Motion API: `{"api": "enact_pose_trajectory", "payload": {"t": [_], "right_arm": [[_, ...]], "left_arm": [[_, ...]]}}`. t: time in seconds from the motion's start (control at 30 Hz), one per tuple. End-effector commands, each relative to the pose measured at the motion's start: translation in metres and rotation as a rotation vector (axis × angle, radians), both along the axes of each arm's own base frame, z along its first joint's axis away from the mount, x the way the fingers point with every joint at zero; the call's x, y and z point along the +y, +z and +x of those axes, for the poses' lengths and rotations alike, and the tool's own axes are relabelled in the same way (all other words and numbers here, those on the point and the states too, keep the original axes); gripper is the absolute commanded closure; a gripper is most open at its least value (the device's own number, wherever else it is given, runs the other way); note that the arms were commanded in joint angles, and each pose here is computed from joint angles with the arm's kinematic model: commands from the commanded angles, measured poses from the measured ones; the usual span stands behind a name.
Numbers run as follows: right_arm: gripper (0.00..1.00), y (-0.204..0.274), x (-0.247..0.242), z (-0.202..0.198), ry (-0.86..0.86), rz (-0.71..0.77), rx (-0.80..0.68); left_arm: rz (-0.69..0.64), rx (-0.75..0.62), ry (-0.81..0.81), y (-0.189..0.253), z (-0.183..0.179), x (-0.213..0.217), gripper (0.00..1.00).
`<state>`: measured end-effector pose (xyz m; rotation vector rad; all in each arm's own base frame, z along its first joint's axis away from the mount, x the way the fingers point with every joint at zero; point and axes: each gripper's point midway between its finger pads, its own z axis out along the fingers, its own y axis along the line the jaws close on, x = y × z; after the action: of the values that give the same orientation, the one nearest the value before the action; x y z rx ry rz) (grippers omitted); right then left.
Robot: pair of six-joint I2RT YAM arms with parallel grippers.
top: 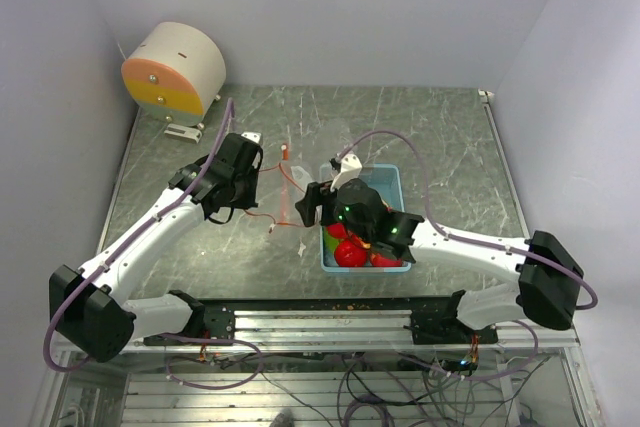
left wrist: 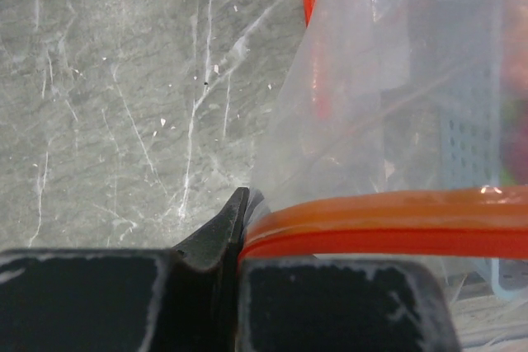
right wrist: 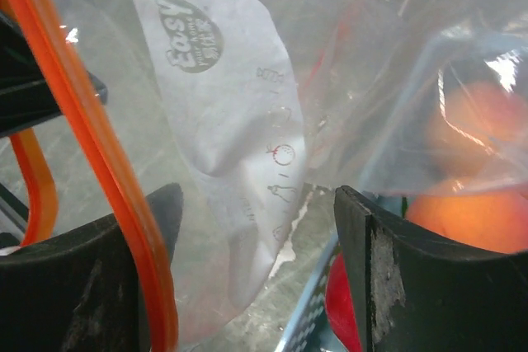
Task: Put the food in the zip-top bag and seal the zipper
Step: Open the zipper of the food storage bag at the center of the board.
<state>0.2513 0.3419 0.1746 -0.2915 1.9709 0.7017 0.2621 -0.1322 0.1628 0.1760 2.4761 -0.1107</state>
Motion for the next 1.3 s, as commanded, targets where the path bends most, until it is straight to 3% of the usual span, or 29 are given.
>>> {"api": "enact_pose_trajectory", "payload": {"t": [0.0,0.17,0.4,0.57,0.77,0.93,1.07,1.27], "right_arm": [[0.24,-0.010,-0.027,-0.003,-0.054,-0.109,0.013],[0.19,-0.003,-0.023,-0.015,0.030,-0.078,0.005],[0.19,0.034,0.039,-0.038,0.268,0.169,0.030],[0.22,0.043,0.061,-0.025,0.232,0.265,0.056],[0.22,0.062,0.045,-0.007,0.085,0.338,0.028],[0.22,0.065,0.031,0.011,-0.025,0.249,-0.013],[0.22,0.058,0.025,0.021,-0.073,0.166,-0.028],[0.23,0.047,0.030,0.032,-0.086,0.070,-0.032]], "left_arm": [[-0.015,-0.022,-0.026,0.003,0.003,-0.005,0.93],[-0.007,-0.029,-0.025,0.008,0.002,-0.002,0.93],[-0.055,-0.052,-0.037,0.016,0.006,-0.011,0.93],[-0.065,-0.053,-0.043,0.015,0.006,-0.017,0.93],[-0.035,-0.046,-0.032,0.011,0.002,-0.011,0.93],[0.031,-0.047,-0.012,0.023,-0.004,0.006,0.93],[0.138,-0.104,0.062,0.061,-0.008,0.038,0.93],[0.192,-0.133,0.080,0.103,-0.019,0.057,0.93]]}}
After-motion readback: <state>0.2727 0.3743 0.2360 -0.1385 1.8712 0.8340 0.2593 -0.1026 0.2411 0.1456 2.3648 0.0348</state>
